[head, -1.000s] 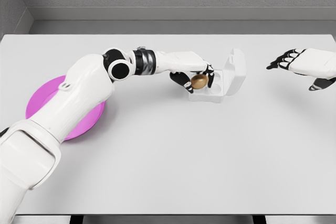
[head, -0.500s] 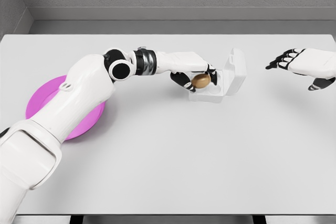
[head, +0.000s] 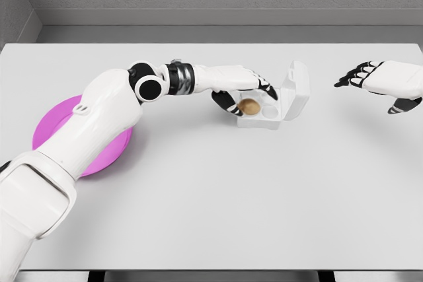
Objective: Pack egg into the box and close the box lid
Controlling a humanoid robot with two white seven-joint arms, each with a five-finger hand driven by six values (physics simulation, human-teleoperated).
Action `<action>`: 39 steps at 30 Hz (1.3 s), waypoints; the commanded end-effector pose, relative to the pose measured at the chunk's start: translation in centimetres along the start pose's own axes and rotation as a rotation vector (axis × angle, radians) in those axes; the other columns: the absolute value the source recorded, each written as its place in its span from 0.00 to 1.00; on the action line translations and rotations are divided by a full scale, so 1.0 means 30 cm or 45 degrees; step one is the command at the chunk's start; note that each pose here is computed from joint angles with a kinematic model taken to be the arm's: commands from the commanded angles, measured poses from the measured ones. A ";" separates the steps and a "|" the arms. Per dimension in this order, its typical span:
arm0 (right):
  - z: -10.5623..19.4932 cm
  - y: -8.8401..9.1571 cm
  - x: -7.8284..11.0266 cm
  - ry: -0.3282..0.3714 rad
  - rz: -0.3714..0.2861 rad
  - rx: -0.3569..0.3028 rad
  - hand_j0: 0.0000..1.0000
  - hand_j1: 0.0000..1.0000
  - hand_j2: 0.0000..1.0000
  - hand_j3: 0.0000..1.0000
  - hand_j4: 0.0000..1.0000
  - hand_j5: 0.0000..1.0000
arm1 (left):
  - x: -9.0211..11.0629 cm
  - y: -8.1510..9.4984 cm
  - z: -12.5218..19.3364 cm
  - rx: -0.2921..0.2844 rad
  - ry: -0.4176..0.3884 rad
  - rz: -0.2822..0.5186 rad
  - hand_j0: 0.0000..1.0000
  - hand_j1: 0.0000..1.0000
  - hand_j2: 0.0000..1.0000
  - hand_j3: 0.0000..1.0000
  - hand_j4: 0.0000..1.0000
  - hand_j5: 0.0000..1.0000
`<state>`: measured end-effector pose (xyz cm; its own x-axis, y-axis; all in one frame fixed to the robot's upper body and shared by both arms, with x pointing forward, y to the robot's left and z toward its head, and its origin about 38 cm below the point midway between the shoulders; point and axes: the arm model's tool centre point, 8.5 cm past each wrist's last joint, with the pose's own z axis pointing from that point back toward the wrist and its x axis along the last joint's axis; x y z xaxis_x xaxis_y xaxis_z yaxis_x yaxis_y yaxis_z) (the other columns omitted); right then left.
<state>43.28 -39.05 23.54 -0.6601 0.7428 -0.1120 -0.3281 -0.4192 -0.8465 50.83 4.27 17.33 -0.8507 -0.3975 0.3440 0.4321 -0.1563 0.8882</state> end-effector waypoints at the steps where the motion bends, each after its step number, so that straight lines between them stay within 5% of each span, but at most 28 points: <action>1: 0.001 -0.002 0.000 0.000 -0.004 -0.004 1.00 1.00 1.00 1.00 1.00 1.00 | 0.001 0.004 0.000 0.009 -0.003 0.008 0.90 0.90 0.90 0.90 0.90 0.90; 7: -0.007 0.010 0.007 -0.009 -0.006 0.010 1.00 1.00 1.00 1.00 1.00 1.00 | 0.003 0.008 0.003 0.012 -0.005 0.004 1.00 1.00 1.00 1.00 1.00 1.00; 20: -0.014 -0.005 0.034 -0.040 0.018 0.005 1.00 1.00 1.00 1.00 1.00 1.00 | -0.015 0.018 0.039 0.035 0.002 0.020 1.00 1.00 1.00 1.00 1.00 1.00; 25: -0.023 -0.014 0.050 -0.057 0.028 -0.006 1.00 1.00 1.00 1.00 1.00 1.00 | -0.102 0.031 0.169 0.085 0.073 0.074 1.00 1.00 1.00 1.00 1.00 1.00; 29: -0.038 -0.051 0.106 -0.110 0.078 -0.038 1.00 1.00 1.00 1.00 1.00 1.00 | -0.162 0.070 0.377 0.170 0.119 0.098 1.00 1.00 1.00 1.00 1.00 1.00; 39: -0.076 -0.085 0.175 -0.179 0.106 -0.089 1.00 1.00 1.00 1.00 1.00 1.00 | -0.246 0.053 0.512 0.198 0.233 0.145 1.00 1.00 1.00 1.00 1.00 1.00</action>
<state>42.27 -33.32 23.76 -0.7669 0.6315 -0.1145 -0.2326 -0.4397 -0.8675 52.98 19.89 20.47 -0.7371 -0.5514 0.3908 0.4614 0.0120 0.8871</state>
